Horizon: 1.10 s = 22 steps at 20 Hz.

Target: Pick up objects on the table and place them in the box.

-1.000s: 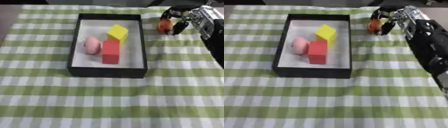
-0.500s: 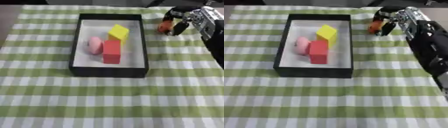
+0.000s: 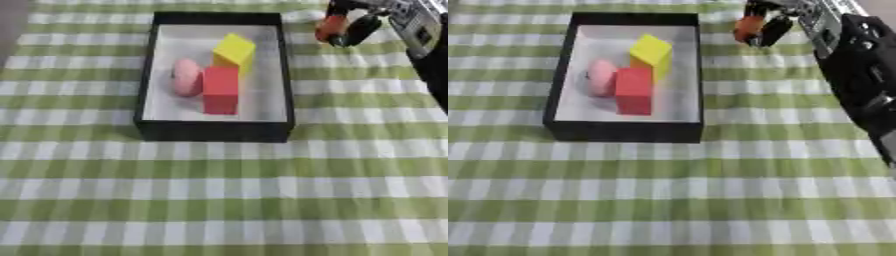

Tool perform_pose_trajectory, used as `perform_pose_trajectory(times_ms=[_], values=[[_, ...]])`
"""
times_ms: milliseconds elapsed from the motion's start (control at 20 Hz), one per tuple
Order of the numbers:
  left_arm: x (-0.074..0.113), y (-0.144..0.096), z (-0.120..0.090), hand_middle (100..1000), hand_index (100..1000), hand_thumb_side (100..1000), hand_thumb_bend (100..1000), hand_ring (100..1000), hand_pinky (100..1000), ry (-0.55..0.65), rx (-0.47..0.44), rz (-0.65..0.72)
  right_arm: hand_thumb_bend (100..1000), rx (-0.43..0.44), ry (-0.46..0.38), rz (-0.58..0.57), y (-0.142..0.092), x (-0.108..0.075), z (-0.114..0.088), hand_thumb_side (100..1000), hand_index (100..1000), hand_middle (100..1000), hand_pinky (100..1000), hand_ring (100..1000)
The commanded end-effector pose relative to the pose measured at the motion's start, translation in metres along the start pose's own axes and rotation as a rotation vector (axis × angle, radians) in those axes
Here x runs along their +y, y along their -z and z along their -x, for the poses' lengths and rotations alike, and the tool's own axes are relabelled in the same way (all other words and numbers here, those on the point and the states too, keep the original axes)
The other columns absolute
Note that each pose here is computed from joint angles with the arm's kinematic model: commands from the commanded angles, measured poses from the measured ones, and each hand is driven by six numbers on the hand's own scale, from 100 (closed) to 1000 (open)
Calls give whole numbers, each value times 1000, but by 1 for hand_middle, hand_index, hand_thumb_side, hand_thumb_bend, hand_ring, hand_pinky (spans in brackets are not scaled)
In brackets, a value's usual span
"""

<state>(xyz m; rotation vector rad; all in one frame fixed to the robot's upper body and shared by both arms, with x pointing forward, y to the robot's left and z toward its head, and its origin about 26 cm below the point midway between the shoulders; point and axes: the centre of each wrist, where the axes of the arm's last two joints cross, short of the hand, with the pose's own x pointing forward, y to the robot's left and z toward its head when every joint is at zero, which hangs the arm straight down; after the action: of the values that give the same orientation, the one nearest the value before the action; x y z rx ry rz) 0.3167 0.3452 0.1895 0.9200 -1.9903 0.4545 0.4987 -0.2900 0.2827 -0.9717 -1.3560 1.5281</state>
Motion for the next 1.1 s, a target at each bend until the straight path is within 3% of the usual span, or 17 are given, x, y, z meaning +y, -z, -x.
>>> perform_pose_trajectory(times_ms=[50, 300, 600, 850, 1100], values=[[7, 8, -6, 768, 847, 419, 587, 710, 729, 21, -48, -11, 291, -37, -58, 83, -12, -43, -9, 100, 615, 513, 821, 687], [10, 10, -6, 769, 847, 417, 587, 711, 730, 36, -55, -16, 314, -179, -137, 130, -23, -77, -48, 100, 610, 512, 820, 688], [9, 13, -11, 770, 848, 412, 588, 713, 730, 42, -79, -1, 342, -414, -241, 160, -44, -107, -124, 100, 608, 513, 820, 682], [8, 14, -13, 770, 848, 408, 590, 713, 730, 42, -87, 6, 324, -570, -261, 135, -50, -111, -186, 100, 613, 516, 818, 675], [6, 15, -15, 770, 848, 407, 592, 714, 730, 36, -92, 8, 318, -649, -272, 73, -43, -96, -222, 100, 617, 521, 816, 677]])
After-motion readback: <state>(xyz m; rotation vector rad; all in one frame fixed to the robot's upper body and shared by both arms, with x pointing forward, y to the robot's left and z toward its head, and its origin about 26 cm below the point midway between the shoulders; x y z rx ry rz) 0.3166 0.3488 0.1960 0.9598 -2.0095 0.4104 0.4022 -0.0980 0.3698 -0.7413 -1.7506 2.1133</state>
